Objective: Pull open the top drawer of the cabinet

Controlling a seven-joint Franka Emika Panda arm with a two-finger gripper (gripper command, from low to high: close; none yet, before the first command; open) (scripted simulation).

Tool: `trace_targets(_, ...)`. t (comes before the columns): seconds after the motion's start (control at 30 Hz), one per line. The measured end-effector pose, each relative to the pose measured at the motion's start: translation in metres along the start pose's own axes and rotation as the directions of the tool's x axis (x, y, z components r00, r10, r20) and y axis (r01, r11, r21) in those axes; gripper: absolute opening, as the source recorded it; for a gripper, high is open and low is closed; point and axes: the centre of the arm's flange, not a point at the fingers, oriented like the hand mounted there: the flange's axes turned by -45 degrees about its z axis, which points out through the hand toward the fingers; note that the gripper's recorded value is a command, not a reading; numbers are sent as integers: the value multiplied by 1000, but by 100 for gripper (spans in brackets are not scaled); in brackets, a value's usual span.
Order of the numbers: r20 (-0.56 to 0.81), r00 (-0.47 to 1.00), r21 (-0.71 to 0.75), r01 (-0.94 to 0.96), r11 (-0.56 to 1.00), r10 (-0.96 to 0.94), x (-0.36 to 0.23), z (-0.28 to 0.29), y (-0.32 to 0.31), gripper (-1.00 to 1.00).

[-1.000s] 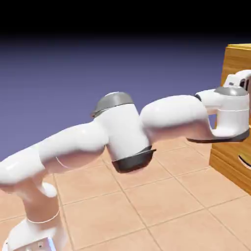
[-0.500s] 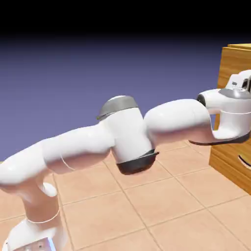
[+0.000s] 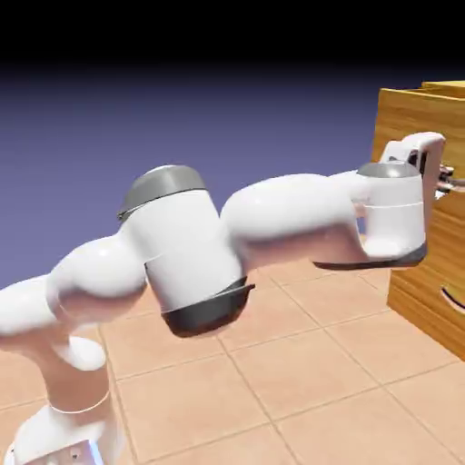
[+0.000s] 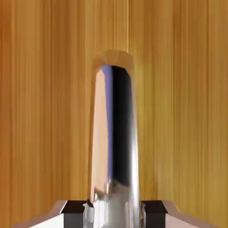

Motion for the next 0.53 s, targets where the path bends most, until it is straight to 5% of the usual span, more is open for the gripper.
trace_targets(0.4,0,1000,0,0,1000,0,0,-120,0,-100)
trace_targets(0.43,0,1000,0,0,1000,0,0,-126,0,100)
trace_targets(0.53,0,1000,0,-1,1000,1,0,-136,0,100)
